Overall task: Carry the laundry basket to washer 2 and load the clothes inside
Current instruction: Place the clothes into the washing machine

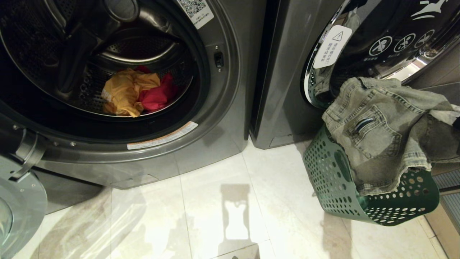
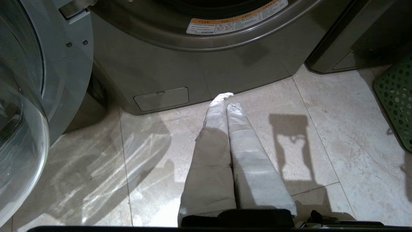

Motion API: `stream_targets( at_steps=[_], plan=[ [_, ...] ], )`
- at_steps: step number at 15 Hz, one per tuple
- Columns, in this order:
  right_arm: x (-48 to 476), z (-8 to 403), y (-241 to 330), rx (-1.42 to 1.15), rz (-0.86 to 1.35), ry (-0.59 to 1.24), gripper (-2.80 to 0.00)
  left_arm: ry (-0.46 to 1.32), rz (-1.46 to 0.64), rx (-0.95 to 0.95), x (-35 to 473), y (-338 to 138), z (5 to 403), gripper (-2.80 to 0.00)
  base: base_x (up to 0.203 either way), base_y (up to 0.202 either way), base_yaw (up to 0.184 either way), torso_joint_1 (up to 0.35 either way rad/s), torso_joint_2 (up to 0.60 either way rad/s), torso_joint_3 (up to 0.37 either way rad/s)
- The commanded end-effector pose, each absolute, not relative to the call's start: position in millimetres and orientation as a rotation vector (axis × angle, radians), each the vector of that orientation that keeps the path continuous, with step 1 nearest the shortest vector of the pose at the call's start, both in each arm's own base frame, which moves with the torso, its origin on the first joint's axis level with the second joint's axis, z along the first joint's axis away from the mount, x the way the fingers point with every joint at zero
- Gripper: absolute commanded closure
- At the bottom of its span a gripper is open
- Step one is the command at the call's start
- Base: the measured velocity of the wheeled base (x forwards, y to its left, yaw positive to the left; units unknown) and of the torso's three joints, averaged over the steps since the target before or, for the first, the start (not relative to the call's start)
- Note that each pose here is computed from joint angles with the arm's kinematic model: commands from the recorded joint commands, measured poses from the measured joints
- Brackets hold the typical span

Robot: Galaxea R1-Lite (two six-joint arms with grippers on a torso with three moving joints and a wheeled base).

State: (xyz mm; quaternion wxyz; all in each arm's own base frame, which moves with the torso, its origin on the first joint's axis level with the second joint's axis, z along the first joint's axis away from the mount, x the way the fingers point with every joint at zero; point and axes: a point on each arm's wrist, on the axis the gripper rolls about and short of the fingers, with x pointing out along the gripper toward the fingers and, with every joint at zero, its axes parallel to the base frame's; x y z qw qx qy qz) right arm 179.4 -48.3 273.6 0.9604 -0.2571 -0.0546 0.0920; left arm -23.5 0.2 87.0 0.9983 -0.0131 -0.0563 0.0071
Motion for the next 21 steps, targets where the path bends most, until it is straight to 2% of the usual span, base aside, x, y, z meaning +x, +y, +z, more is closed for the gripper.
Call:
stream_targets(
  at_steps=[1,6,14,21],
  plan=[
    [155.9,293.4,-40.3,-0.571,0.172,-0.210,0.00,-0.074,0.016,-0.026,-20.2,0.2,76.0,0.00,0.000,0.000,0.000,0.000,0.00,0.000],
    [155.5,317.7,-37.4,-0.598,0.211,-0.294,0.00,-0.074,0.016,-0.026,-20.2,0.2,76.0,0.00,0.000,0.000,0.000,0.000,0.00,0.000],
    [158.6,312.2,-27.2,-0.584,0.299,-0.301,0.00,-0.074,0.016,-0.026,-20.2,0.2,76.0,0.00,-0.001,0.000,0.008,0.001,0.00,0.000],
    [158.2,311.5,-27.1,-0.581,0.300,-0.300,0.00,-0.074,0.016,-0.026,-20.2,0.2,76.0,0.00,0.000,-0.007,0.165,0.003,0.01,0.004]
  ],
)
